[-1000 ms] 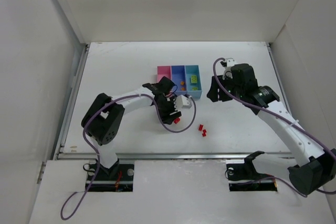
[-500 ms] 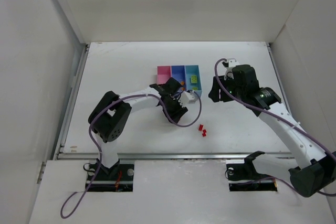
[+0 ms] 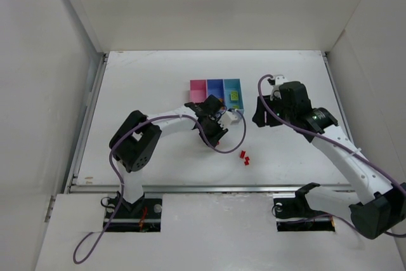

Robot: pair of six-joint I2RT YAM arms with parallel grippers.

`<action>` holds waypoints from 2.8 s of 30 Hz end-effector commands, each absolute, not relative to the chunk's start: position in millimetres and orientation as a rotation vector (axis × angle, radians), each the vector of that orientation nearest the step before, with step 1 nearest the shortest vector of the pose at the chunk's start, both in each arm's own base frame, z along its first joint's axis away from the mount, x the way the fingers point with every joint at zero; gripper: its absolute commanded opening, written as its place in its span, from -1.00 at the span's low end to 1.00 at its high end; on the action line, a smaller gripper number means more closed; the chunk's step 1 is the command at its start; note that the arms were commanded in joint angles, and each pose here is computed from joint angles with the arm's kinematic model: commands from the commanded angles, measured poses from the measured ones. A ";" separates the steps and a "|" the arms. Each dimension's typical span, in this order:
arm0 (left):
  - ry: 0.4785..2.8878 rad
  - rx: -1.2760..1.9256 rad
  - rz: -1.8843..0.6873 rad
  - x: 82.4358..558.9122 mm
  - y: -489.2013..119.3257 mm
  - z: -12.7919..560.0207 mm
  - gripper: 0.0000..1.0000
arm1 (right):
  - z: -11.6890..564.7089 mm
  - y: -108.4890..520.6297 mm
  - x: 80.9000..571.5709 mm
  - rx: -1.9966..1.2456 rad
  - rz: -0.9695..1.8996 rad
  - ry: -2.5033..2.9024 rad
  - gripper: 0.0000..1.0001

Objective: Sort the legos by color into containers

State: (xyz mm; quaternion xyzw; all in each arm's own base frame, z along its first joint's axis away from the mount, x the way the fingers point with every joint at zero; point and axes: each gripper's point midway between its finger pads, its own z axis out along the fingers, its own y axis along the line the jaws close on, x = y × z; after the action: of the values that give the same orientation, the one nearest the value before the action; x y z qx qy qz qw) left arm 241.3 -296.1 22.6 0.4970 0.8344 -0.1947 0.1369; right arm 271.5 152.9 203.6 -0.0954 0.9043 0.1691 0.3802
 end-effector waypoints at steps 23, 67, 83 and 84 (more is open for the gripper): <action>1.487 1.620 -0.379 251.1 -276.5 244.8 -1.00 | 308.4 182.1 278.6 -0.252 0.942 2.009 0.35; 1.333 1.531 -0.647 219.4 -298.7 317.5 -1.00 | 322.4 300.5 248.3 -0.275 1.225 1.996 -0.32; 1.469 1.497 -0.593 235.3 -292.1 293.5 -1.00 | 320.0 261.5 259.0 -0.162 1.123 1.991 -1.00; 1.478 1.501 -0.595 236.5 -293.2 290.3 -1.00 | 323.1 258.1 259.8 -0.154 1.120 1.980 -1.00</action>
State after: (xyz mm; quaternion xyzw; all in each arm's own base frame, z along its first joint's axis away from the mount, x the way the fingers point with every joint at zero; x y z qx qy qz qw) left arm 231.2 -296.4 284.8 0.6220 0.5893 -0.2457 0.4532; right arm 254.6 276.4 304.4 -0.0728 0.8033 0.4555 0.3766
